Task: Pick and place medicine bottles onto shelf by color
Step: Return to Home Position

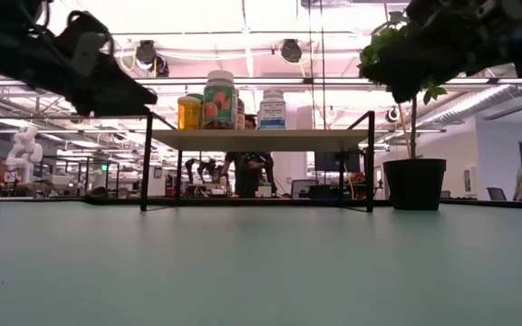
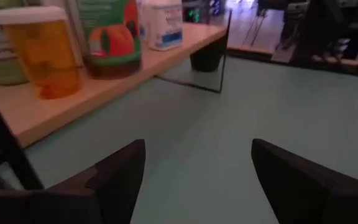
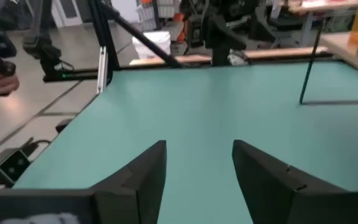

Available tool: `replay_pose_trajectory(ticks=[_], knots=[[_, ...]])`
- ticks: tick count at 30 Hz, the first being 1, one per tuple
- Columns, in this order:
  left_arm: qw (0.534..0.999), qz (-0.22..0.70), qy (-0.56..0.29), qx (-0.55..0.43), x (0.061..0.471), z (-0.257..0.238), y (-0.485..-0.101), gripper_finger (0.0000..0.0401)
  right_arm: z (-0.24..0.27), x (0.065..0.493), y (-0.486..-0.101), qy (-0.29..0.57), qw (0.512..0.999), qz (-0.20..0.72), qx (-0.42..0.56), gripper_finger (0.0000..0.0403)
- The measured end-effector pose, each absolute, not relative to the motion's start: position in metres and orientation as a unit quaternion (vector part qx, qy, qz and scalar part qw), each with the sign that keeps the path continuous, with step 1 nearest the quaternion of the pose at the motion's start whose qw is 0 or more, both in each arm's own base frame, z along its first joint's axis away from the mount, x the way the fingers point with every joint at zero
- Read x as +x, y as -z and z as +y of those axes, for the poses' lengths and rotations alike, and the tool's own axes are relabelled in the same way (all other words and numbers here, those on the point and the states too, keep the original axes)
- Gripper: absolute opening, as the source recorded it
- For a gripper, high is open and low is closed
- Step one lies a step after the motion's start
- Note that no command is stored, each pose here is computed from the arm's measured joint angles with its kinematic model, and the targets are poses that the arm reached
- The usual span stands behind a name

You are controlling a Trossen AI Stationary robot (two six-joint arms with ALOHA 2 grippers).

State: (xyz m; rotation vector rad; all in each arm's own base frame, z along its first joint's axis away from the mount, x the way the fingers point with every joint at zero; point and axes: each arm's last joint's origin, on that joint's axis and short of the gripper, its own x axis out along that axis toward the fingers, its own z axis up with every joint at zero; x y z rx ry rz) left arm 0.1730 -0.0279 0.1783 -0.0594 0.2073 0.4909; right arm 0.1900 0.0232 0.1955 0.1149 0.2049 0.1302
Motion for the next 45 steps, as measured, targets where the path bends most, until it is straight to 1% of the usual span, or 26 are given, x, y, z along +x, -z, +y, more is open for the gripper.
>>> replay_pose_trajectory(ticks=[3, 7, 10, 12, 15, 20, 22, 23, 25, 28, 31, 38, 42, 45], knots=[[0.971, 0.066, -0.227, -0.032, 0.162, -0.023, -0.179, 0.0296, 0.022, 0.177, -0.195, -0.065, 0.992, 0.098, 0.044, 0.0165], [0.976, 0.029, -0.211, -0.041, 0.15, -0.019, -0.185, 0.0295, 0.018, 0.161, -0.199, -0.063, 0.995, 0.068, 0.038, 0.0151], [0.982, 0.014, -0.182, -0.04, 0.144, -0.019, -0.19, 0.0274, 0.016, 0.149, -0.2, -0.061, 0.996, 0.043, 0.041, 0.0141], [0.985, 0.004, -0.169, -0.036, 0.142, -0.019, -0.194, 0.0243, 0.015, 0.143, -0.199, -0.061, 0.997, 0.034, 0.045, 0.0131], [0.988, 0.0, -0.154, -0.027, 0.14, -0.019, -0.196, 0.0178, 0.014, 0.134, -0.191, -0.061, 0.996, 0.036, 0.05, 0.0106], [0.988, 0.017, -0.152, -0.007, 0.135, -0.018, -0.194, 0.0063, 0.013, 0.126, -0.182, -0.061, 0.996, 0.032, 0.058, 0.0041], [0.989, 0.024, -0.145, -0.002, 0.132, -0.018, -0.193, 0.0024, 0.013, 0.124, -0.181, -0.062, 0.996, 0.025, 0.06, 0.0015], [0.99, 0.022, -0.143, -0.002, 0.13, -0.018, -0.194, 0.0013, 0.013, 0.122, -0.18, -0.062, 0.996, 0.024, 0.061, 0.0008], [0.99, 0.024, -0.142, 0.002, 0.126, -0.017, -0.195, 0.0009, 0.013, 0.121, -0.179, -0.063, 0.996, 0.02, 0.062, 0.0006], [0.99, 0.017, -0.141, 0.007, 0.121, -0.016, -0.197, 0.0022, 0.013, 0.119, -0.179, -0.062, 0.996, 0.019, 0.065, 0.0011], [0.99, 0.012, -0.141, 0.016, 0.115, -0.014, -0.199, 0.0029, 0.012, 0.118, -0.181, -0.062, 0.996, 0.012, 0.056, 0.0005], [0.99, 0.008, -0.141, 0.015, 0.101, -0.011, -0.199, 0.003, 0.012, 0.113, -0.184, -0.062, 0.998, -0.009, 0.022, 0.0001], [0.99, 0.012, -0.14, 0.013, 0.094, -0.009, -0.197, 0.003, 0.012, 0.11, -0.187, -0.062, 0.998, -0.023, 0.017, 0.0001], [0.99, 0.01, -0.14, 0.011, 0.09, -0.008, -0.196, 0.003, 0.011, 0.107, -0.185, -0.061, 0.998, -0.016, 0.016, 0.0001]])
